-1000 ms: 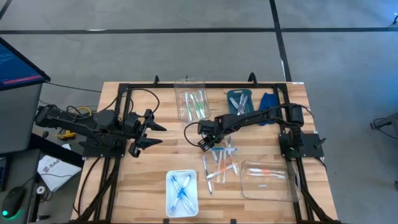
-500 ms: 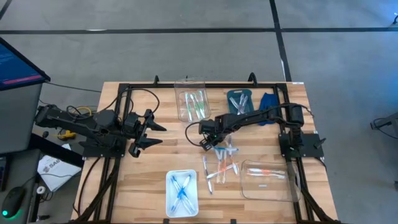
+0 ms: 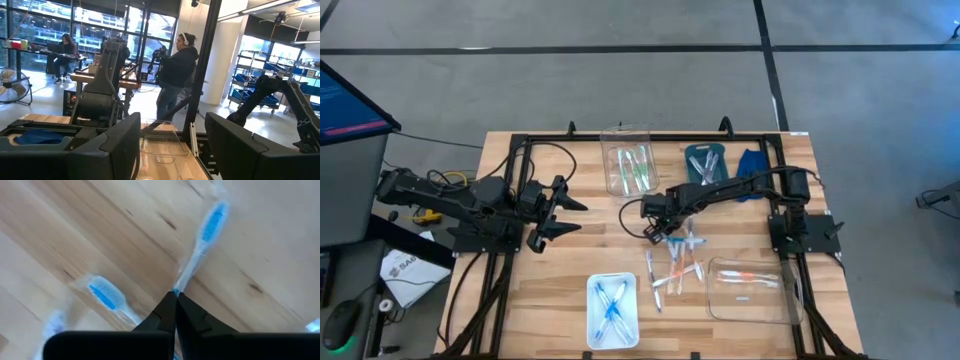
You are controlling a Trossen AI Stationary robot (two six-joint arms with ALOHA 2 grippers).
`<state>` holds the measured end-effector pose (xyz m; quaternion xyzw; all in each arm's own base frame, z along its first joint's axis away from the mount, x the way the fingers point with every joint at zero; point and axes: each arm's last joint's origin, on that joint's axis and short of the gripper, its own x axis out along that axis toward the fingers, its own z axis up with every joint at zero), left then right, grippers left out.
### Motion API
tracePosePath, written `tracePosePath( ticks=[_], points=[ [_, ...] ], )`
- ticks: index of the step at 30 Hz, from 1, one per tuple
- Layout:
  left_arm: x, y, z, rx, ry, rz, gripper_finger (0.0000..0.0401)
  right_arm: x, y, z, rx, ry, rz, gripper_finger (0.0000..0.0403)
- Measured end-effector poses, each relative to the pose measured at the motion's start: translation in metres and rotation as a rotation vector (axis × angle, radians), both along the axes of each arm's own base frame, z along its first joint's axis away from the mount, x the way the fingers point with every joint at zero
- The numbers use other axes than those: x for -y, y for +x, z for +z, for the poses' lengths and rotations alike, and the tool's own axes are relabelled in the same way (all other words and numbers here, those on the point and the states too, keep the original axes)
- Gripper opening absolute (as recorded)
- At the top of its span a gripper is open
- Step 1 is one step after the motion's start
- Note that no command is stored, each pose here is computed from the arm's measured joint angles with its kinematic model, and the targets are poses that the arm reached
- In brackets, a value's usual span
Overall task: Pick & Place Toothbrushes
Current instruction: Put the blue toothbrush into the white bin
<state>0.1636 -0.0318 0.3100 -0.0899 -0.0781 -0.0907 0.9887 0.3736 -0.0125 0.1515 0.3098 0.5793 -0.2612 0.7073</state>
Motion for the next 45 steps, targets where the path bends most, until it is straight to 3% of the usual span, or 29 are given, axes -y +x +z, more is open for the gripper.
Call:
tracePosePath(
  ticks=[7,15,23,31,39,45],
  points=[
    [0.0,0.0,0.0,0.0,0.0,0.0,0.0218,0.0,0.004,0.029,-0.038,-0.111,0.051,0.0001],
    [0.0,0.0,0.0,0.0,0.003,-0.013,0.0218,-0.003,0.019,0.083,0.018,-0.231,0.149,0.0],
    [0.003,-0.006,0.003,0.026,0.024,-0.157,0.0218,-0.022,0.031,0.125,0.112,-0.33,0.469,0.0],
    [0.002,-0.013,0.004,0.023,0.024,-0.158,0.0218,-0.038,0.033,0.137,0.138,-0.388,0.679,0.0],
    [0.003,-0.014,0.004,0.018,0.015,-0.206,0.0218,-0.064,0.032,0.137,0.103,-0.527,1.194,0.0],
    [0.006,-0.013,0.003,-0.008,-0.044,-0.241,0.0218,-0.097,0.029,0.138,0.07,-0.702,1.77,0.0]
  ],
)
